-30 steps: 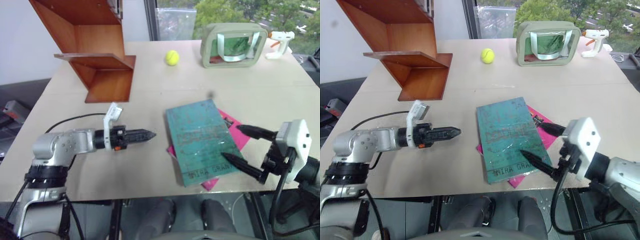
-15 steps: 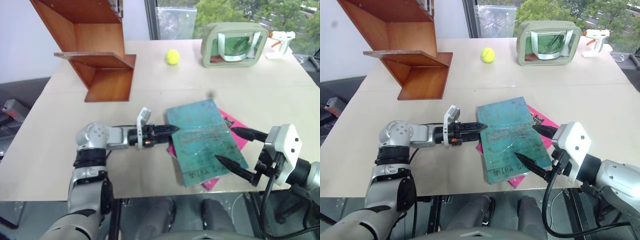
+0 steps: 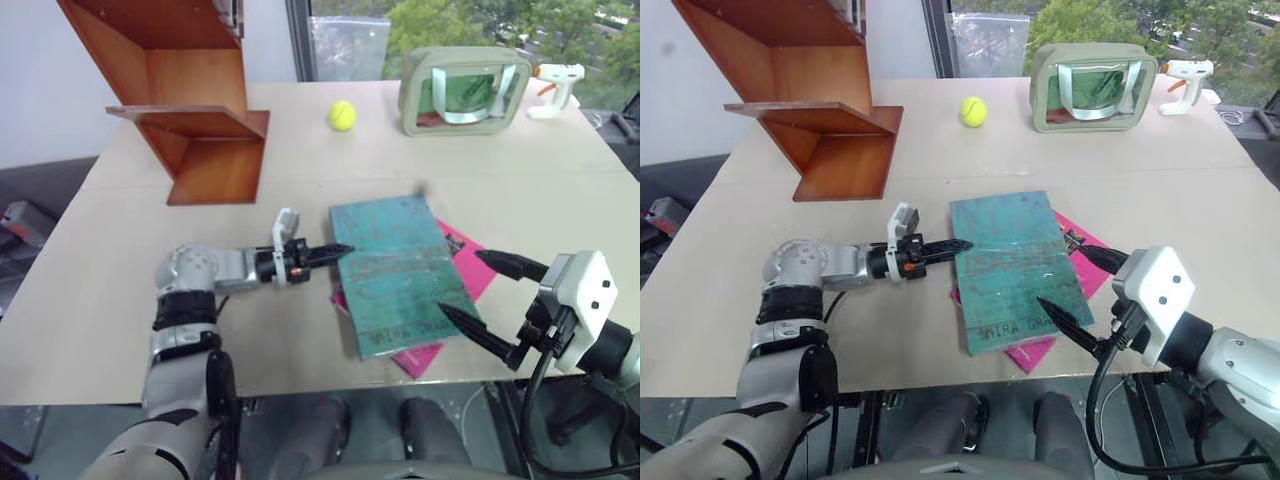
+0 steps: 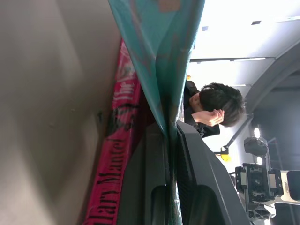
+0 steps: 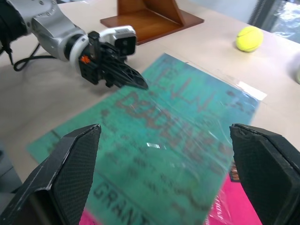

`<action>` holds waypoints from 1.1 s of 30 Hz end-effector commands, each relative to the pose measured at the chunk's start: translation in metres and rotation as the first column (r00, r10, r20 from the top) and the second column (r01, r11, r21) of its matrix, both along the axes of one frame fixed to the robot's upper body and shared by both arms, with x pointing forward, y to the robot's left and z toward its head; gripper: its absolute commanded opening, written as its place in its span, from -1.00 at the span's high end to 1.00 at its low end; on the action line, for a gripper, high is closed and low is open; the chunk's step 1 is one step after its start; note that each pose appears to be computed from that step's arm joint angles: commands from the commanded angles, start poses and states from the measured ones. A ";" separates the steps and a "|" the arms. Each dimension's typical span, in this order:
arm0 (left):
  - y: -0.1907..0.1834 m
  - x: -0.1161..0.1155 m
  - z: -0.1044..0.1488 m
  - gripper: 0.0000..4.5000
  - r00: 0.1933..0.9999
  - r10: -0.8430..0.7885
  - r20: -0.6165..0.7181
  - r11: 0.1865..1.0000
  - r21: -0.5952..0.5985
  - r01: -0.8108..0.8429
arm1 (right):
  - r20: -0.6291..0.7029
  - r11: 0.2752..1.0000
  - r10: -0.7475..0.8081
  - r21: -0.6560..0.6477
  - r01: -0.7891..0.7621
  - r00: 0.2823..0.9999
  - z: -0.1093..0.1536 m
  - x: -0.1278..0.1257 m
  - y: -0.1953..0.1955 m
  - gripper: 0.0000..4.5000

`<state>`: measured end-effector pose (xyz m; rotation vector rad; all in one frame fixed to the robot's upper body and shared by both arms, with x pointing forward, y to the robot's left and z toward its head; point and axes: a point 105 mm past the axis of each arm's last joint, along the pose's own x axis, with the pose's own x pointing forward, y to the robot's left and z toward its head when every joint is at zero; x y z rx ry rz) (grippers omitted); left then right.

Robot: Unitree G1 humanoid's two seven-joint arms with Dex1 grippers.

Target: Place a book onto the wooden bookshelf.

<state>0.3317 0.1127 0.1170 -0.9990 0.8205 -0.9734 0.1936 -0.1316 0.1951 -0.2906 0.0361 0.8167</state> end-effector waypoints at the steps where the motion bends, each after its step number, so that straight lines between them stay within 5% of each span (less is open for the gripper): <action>1: 0.012 0.003 -0.004 0.82 0.999 0.014 0.043 0.996 0.091 -0.017 | 0.047 1.000 0.019 0.002 -0.019 0.999 0.007 -0.003 0.006 -1.00; 8: 0.006 0.005 -0.005 -0.48 0.999 0.001 0.038 0.998 0.055 -0.003 | 0.053 1.000 0.005 0.003 -0.006 0.999 0.006 -0.003 0.005 -1.00; 15: -0.025 0.005 -0.005 -0.48 0.999 -0.042 0.019 0.999 -0.030 0.043 | 0.049 1.000 0.015 0.009 -0.016 0.999 0.008 -0.004 0.007 -1.00; 18: -0.027 0.003 -0.005 -0.07 0.999 -0.052 -0.005 0.997 -0.055 0.051 | 0.037 1.000 0.028 0.009 -0.028 0.999 0.007 -0.005 0.008 -1.00; 23: -0.028 0.000 -0.005 0.94 0.998 -0.061 -0.020 0.995 -0.080 0.059 | 0.026 0.999 0.039 0.016 -0.040 0.999 0.006 -0.007 0.010 -1.00; 33: -0.006 0.012 0.033 0.97 0.997 -0.021 0.078 0.993 -0.114 0.029 | 0.051 0.999 0.033 0.011 -0.034 0.998 0.012 -0.010 0.005 -1.00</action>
